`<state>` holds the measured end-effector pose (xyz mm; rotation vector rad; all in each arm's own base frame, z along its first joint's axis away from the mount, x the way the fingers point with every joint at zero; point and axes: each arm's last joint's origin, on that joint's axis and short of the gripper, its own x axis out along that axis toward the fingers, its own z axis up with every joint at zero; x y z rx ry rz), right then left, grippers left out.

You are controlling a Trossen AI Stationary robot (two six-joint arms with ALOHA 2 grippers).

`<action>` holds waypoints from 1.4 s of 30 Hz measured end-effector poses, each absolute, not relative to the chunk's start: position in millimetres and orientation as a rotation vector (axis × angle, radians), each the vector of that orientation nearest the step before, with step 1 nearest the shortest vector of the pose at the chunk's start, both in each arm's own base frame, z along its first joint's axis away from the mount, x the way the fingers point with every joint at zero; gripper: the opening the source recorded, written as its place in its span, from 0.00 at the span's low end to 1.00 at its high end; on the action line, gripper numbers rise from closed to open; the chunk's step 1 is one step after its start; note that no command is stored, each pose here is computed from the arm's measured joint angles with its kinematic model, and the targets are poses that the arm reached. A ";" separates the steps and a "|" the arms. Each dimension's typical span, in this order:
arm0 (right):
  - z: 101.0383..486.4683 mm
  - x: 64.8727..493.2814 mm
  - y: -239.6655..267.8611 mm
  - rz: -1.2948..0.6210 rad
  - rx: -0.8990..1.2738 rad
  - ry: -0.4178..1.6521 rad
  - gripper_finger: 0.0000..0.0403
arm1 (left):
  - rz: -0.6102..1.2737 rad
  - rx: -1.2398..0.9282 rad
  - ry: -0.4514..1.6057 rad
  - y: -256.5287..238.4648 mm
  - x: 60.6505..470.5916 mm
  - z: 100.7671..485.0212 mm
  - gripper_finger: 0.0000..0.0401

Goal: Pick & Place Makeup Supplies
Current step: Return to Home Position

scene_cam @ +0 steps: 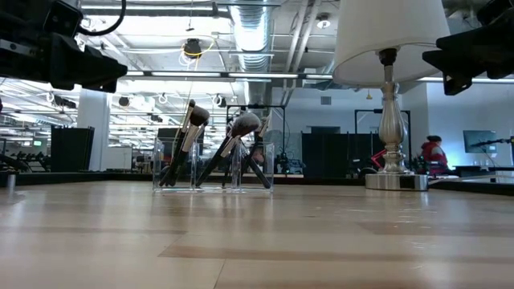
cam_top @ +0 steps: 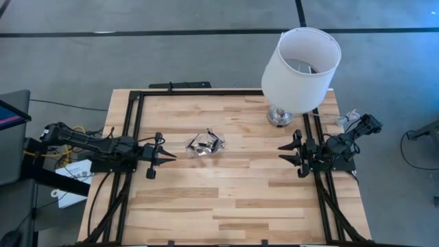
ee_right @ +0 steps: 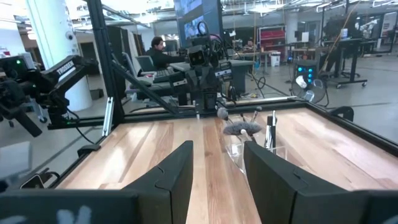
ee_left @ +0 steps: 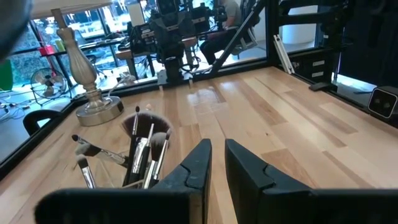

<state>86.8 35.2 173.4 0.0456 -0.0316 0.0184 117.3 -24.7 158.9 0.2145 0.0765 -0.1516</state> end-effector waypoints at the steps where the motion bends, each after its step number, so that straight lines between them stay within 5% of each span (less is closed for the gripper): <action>1: 173.4 86.8 35.2 0.018 0.046 -0.031 0.33 | -0.152 0.214 0.075 -24.7 117.3 159.1 0.11; 42: 173.3 86.8 35.3 0.019 0.045 -0.031 0.33 | -0.151 0.212 0.062 -24.8 117.4 160.5 0.11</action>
